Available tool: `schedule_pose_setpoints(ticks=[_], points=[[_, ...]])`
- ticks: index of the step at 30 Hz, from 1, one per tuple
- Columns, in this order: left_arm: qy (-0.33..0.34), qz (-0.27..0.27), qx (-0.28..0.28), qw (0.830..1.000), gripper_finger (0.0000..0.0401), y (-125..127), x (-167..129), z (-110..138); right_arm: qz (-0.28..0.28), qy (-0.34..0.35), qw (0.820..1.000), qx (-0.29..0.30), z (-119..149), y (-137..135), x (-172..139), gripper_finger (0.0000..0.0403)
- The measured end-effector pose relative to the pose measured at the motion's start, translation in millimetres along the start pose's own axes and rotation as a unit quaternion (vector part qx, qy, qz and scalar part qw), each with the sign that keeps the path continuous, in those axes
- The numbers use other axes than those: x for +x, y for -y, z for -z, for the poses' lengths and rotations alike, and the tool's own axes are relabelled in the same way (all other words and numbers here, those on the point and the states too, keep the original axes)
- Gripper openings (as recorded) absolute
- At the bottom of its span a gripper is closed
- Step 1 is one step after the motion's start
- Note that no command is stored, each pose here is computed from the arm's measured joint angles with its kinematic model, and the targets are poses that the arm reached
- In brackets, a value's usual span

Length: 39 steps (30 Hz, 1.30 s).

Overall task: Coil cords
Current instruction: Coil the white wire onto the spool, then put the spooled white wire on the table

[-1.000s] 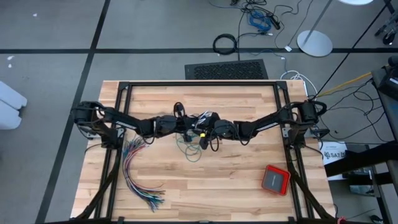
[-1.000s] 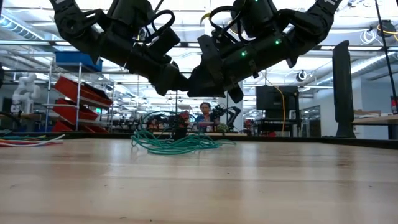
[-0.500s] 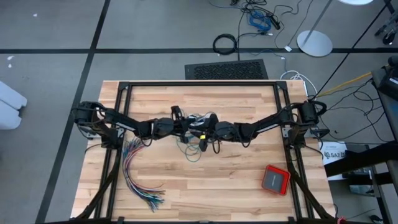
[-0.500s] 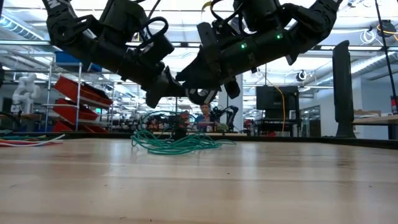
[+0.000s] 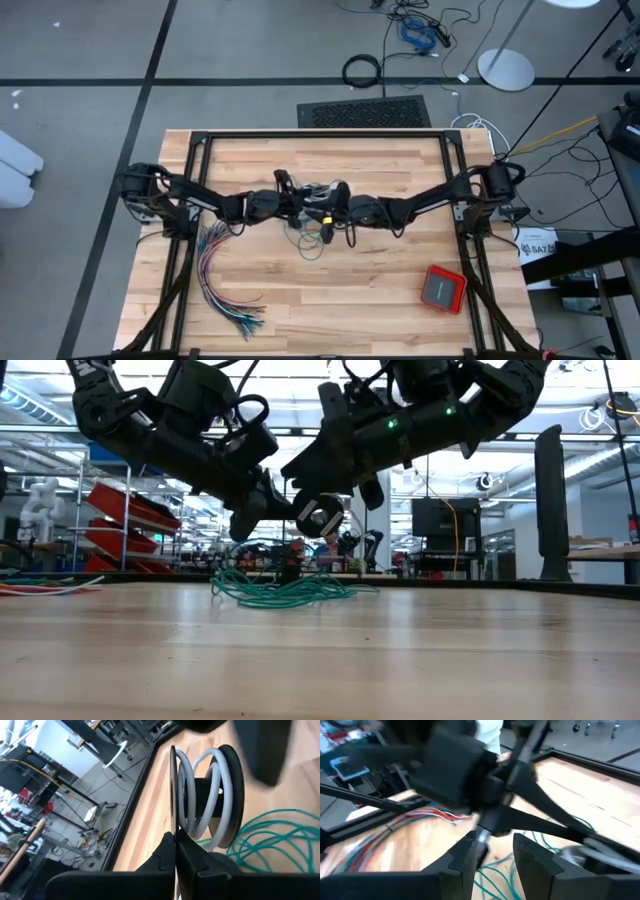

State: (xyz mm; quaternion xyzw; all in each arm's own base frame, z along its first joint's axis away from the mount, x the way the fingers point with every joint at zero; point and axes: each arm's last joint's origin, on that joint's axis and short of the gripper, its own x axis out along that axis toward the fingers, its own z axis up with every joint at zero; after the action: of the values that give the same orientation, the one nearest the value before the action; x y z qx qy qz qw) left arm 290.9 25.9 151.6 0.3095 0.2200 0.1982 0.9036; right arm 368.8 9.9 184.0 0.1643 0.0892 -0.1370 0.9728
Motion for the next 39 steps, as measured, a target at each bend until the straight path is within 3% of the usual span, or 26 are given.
schedule_pose_setpoints(ticks=[13, 16, 26, 39], points=[[-0.028, -0.047, -0.017, 0.998, 0.0, -13.1, 11.9, 13.4, -0.026, -0.065, 0.998, -0.008, 3.3, -33.5, -28.3, 0.0116], [-0.032, -0.055, -0.01, 0.998, 0.0, -18.0, 15.1, 13.0, -0.01, -0.087, 0.996, -0.01, 7.8, -44.8, -40.8, 0.0116], [-0.063, -0.048, 0.096, 0.992, 0.0, -35.1, 37.3, 3.5, 0.031, -0.112, 0.993, -0.003, 27.8, -79.0, -75.0, 0.0116], [-0.142, -0.01, 0.246, 0.959, 0.0, -20.9, 114.0, 11.3, 0.047, -0.09, 0.995, 0.002, 43.3, -105.5, -100.7, 0.0116]])
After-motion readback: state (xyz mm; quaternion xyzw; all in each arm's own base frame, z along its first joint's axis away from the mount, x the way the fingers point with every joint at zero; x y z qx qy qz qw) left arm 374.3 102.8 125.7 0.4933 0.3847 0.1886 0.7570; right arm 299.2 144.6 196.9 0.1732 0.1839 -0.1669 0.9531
